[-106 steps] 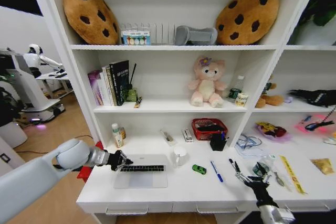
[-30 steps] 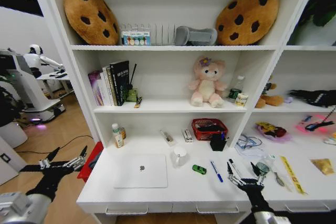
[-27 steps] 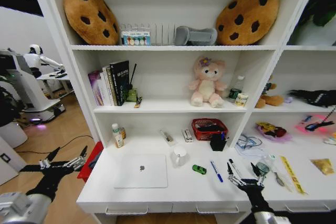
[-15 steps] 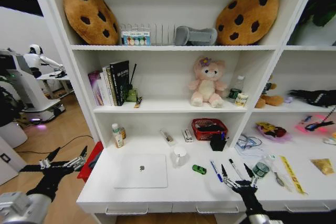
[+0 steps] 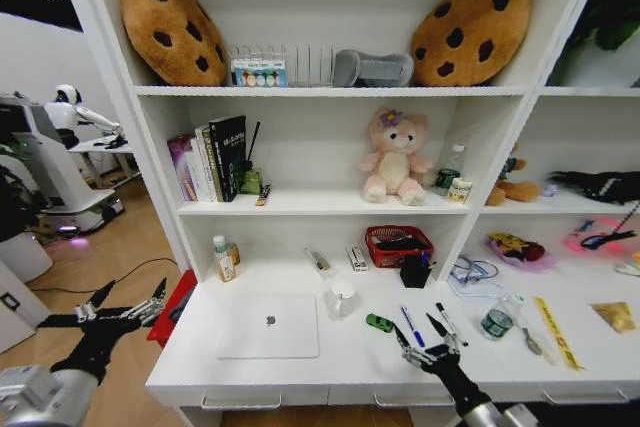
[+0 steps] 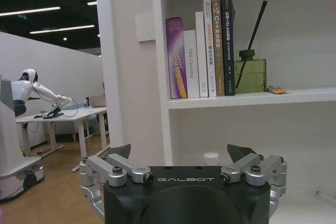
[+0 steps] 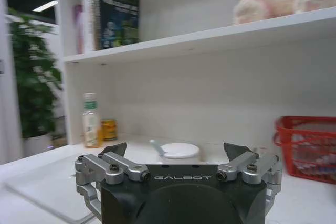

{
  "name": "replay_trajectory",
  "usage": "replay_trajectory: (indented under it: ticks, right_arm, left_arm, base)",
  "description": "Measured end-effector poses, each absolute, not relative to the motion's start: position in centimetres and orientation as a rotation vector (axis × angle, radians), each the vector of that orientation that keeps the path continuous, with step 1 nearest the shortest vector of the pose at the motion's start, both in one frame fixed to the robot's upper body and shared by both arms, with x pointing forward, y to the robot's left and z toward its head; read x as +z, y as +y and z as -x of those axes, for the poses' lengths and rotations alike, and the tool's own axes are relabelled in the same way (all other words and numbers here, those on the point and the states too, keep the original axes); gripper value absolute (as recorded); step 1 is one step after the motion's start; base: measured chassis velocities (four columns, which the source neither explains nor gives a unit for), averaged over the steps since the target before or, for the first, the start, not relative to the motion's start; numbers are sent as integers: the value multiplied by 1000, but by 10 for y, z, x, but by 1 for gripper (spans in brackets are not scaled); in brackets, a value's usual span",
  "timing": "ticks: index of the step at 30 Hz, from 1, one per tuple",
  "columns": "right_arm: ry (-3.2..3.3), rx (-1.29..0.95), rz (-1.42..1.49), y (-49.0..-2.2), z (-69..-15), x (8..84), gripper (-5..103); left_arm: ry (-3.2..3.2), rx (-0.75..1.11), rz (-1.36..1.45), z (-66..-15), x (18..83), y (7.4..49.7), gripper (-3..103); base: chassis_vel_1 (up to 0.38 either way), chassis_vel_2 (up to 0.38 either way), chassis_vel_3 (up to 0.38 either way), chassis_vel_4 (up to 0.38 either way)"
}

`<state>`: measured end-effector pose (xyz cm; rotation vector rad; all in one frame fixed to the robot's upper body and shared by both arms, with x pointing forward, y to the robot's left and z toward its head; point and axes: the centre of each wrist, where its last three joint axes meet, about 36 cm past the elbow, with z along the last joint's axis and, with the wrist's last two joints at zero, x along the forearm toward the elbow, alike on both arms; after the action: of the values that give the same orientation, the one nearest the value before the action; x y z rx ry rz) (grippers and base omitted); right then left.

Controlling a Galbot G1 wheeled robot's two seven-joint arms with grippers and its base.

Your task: Organize the objects on the table.

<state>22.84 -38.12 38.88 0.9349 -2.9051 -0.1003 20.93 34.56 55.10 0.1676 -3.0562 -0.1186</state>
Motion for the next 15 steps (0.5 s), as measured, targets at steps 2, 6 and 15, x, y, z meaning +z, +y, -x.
replay_trajectory:
  ticks: [2, 6, 15]
  right_arm:
    - [-2868, -78, -1013, -399, -240, 388, 100]
    - [-2801, 65, -1107, -449, -264, 384, 100]
    - [-2764, 257, -1077, -484, -308, 367, 100]
  left_arm:
    - [-3056, -118, -167, -209, 551, 346, 100]
    - [-3056, -118, -167, -209, 551, 346, 100]
    - [-3057, -118, -167, -209, 551, 346, 100]
  base:
    - [0, 0, 0, 0]
    - [0, 0, 0, 0]
    - [0, 0, 0, 0]
